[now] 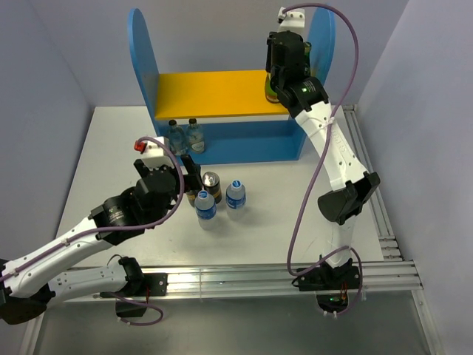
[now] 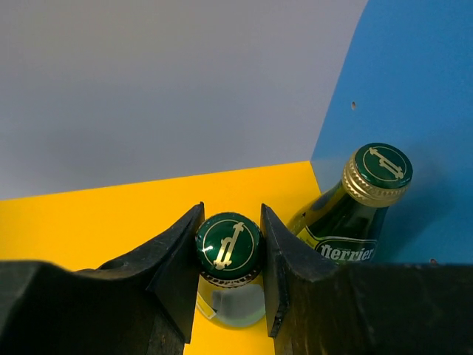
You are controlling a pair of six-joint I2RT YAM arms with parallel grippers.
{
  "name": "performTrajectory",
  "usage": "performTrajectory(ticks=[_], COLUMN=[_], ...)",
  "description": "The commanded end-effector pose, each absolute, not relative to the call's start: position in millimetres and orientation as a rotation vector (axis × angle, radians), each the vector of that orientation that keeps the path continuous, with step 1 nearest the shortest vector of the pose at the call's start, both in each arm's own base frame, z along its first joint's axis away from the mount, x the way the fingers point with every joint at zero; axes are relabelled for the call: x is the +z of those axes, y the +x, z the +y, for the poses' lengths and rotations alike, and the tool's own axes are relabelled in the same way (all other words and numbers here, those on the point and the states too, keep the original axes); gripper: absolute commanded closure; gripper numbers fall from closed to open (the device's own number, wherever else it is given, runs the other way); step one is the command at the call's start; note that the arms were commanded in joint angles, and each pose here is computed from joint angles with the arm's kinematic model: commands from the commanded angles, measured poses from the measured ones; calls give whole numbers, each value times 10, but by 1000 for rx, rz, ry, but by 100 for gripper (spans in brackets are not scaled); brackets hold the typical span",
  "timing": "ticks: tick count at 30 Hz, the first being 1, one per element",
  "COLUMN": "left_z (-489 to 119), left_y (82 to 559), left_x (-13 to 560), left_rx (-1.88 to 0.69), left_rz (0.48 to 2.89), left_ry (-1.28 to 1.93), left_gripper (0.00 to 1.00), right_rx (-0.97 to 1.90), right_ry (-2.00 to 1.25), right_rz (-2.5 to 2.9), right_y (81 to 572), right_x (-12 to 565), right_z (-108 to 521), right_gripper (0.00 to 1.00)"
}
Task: Place and organize the beverage onto the shelf
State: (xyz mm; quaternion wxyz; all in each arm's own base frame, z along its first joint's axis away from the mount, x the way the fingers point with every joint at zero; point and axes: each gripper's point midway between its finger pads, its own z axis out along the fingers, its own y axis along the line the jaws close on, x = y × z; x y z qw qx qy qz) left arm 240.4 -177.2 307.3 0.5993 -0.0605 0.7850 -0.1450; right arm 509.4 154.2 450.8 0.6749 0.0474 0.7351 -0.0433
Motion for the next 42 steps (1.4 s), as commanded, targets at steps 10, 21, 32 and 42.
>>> performTrajectory(ticks=[10,21,32,42], left_z=[-1802,-1782,-1782,-1835], left_y=[2384,2384,2403,2450], left_x=[3143,3146,3131,3088], left_rx=[-377,-368,-347,-319], left_rz=[1796,1793,1790,1798], left_ry=[-152,-159,-162,-144], left_gripper=[1,1,1,1], right_rx=[-15,-24,49,377], right_ry=[208,212,220,43], right_rz=[1482,1514,1529,1720], right_y=[5028,5044,4104,2789], right_x=[5050,4877,4523,3041], right_z=[1436,1440,1453,2371], right_gripper=[80,8,0,0])
